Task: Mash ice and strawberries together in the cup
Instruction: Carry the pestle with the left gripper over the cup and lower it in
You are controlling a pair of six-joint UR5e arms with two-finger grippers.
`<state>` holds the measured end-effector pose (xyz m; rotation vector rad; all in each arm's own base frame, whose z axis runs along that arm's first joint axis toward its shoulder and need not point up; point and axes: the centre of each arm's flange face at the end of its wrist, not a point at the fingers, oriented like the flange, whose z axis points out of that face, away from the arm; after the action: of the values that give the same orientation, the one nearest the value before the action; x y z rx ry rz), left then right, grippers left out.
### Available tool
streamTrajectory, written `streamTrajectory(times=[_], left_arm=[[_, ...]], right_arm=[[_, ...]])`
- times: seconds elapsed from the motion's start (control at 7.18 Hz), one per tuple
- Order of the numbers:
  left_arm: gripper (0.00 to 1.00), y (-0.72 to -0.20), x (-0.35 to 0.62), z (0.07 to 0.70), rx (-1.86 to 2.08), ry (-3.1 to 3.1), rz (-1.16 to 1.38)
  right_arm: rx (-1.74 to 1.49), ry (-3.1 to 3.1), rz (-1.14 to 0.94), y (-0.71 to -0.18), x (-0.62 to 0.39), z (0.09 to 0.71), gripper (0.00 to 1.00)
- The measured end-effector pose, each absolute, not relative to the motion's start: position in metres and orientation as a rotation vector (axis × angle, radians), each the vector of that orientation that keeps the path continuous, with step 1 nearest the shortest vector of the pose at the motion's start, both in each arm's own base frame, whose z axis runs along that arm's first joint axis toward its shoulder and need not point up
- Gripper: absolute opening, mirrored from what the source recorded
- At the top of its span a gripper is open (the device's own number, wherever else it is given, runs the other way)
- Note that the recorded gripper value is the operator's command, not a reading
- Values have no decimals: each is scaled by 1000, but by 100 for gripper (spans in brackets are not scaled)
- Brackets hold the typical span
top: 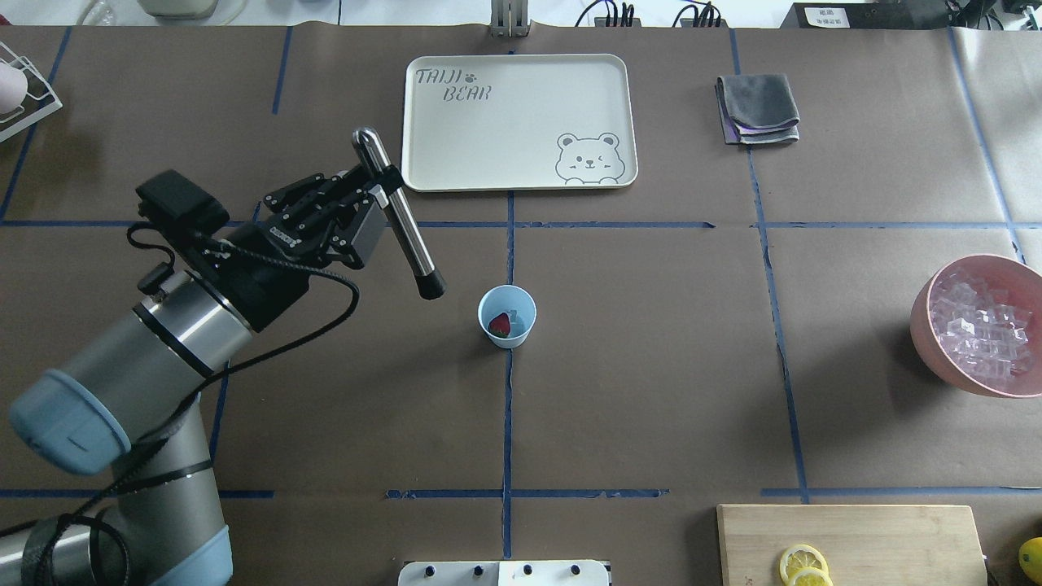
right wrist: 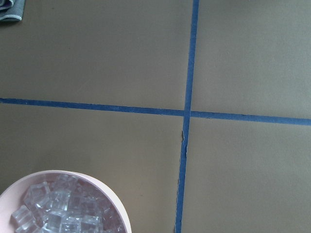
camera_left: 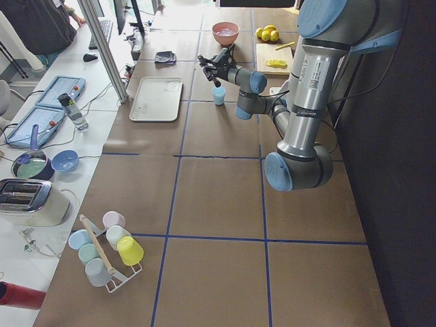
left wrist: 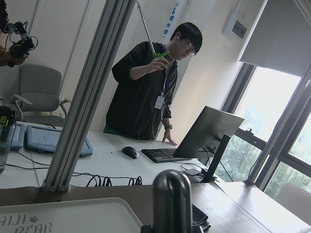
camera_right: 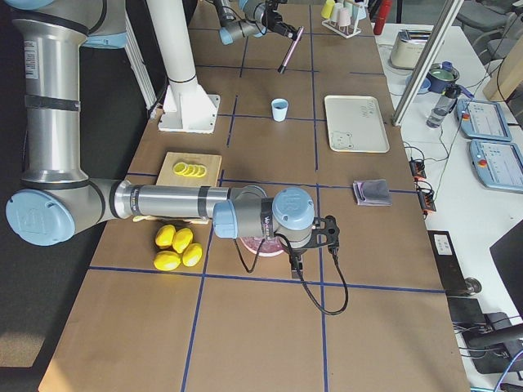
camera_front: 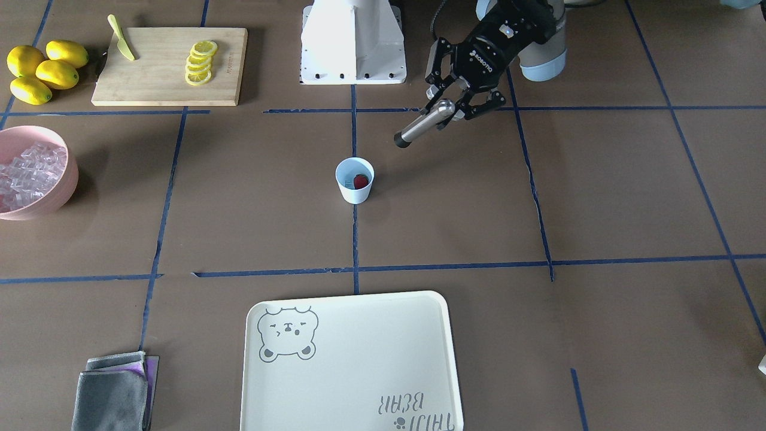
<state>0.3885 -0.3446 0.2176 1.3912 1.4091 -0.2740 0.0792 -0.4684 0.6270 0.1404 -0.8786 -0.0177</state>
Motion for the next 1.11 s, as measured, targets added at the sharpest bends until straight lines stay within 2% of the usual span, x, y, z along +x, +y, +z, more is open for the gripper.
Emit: streamTrajectory(times=[0.14,0.42,1.11], left_arm=[[0,-320,402,216,1444,1387,-267],[0,-304,420,218,1502,1322,-214],[0,-318,457,195,1566,1281,-147]], right_arm=[[139,-879,-17,-468,79,628,100],[137,-879,-16,-467,79,629,100],[130,-879,-13,-464,79,632,100]])
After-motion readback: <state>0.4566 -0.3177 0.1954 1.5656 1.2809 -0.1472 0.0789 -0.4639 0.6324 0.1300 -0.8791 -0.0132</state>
